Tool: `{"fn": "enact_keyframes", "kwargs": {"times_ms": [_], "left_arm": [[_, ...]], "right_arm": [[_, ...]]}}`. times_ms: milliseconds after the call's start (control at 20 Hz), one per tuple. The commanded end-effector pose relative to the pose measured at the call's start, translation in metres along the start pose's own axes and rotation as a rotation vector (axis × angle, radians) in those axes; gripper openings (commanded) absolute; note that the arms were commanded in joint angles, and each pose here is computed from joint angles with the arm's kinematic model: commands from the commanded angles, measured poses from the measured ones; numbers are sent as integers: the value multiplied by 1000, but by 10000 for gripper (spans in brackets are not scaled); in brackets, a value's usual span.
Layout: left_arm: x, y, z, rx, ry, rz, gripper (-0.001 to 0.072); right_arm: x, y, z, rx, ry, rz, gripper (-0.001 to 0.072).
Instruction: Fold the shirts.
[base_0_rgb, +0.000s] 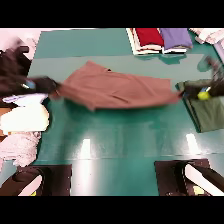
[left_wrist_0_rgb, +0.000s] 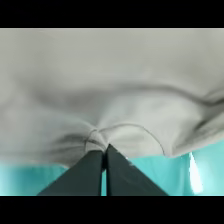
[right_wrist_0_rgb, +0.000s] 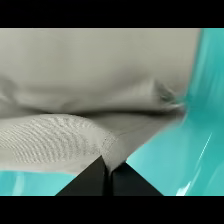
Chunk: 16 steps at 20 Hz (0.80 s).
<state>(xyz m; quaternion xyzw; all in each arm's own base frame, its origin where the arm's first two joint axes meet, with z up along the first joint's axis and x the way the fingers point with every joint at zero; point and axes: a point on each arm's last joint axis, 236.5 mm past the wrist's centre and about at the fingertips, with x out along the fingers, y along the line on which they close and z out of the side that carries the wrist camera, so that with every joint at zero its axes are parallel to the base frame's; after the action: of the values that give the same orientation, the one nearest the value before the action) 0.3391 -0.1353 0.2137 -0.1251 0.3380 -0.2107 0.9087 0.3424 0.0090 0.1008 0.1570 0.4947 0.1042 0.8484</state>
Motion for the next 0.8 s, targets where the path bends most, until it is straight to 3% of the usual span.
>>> {"fn": "enact_keyframes", "kwargs": {"times_ms": [0,250,450,600,750], "left_arm": [[-130,-63,98,168,-355,-30,25],[-296,-142,155,304,-746,-106,25],[-368,-166,163,359,-930,-116,25],[-337,-137,167,315,-846,-22,24],[-237,-82,154,242,-555,91,25]], "right_arm": [[-136,74,83,-233,-407,-25,17],[-283,132,98,-364,-750,-111,17],[-332,134,88,-356,-813,-203,16],[-328,128,90,-360,-733,-228,16],[-285,109,105,-321,-595,-208,16]]}}
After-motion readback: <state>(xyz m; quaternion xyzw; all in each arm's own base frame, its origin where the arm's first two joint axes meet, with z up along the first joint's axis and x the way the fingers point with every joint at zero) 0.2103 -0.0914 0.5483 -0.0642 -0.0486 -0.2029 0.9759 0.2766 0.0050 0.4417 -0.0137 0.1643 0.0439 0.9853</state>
